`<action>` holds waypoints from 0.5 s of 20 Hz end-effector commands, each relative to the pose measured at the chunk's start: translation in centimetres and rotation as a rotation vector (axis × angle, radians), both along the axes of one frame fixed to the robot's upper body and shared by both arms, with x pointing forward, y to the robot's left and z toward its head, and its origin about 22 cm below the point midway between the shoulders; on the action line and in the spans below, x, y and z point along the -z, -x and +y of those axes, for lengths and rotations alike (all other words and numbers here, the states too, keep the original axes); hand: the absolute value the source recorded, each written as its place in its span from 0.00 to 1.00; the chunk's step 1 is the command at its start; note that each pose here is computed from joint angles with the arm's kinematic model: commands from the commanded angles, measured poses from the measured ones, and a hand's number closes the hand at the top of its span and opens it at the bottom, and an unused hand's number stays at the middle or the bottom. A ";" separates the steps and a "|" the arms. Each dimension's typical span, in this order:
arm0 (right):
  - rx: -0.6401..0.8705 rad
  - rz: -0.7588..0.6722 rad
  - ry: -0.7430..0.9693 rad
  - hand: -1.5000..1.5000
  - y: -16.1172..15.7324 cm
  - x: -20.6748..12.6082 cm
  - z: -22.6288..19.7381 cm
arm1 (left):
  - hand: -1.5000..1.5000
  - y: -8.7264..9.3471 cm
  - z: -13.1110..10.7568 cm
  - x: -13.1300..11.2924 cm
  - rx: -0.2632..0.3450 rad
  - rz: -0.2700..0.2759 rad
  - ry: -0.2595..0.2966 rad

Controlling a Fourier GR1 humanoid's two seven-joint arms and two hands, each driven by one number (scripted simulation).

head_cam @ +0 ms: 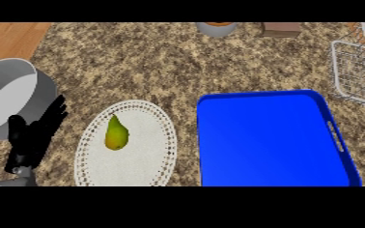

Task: Pick the sweet potato from the tray and place it in the tiered basket

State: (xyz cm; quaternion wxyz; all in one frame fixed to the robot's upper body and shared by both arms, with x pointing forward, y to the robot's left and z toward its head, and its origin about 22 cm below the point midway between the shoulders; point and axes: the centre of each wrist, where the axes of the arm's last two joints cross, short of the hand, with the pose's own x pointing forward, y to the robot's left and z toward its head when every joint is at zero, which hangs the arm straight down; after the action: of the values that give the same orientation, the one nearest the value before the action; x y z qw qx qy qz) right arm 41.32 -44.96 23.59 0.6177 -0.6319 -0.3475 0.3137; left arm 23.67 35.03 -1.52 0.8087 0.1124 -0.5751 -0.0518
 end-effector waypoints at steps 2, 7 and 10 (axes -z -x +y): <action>-0.032 -0.185 -0.072 0.00 0.5 -1.1 -0.8 | 0.50 -0.4 -0.2 -0.3 -0.019 0.004 -0.011; 0.068 -0.414 -0.176 0.00 0.6 -4.6 -0.6 | 0.50 -0.6 -1.1 -0.5 -0.008 0.000 -0.003; 0.134 -0.470 -0.295 0.00 2.5 -6.1 -3.1 | 0.50 0.4 0.1 1.1 -0.021 0.008 -0.005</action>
State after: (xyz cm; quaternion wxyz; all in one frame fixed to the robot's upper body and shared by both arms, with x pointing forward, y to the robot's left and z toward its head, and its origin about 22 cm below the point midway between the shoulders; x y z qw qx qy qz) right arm 40.02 -46.59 28.49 0.6064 -0.6300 -0.4649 0.1386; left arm 23.57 35.22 -1.50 0.8112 0.1157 -0.5712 -0.0486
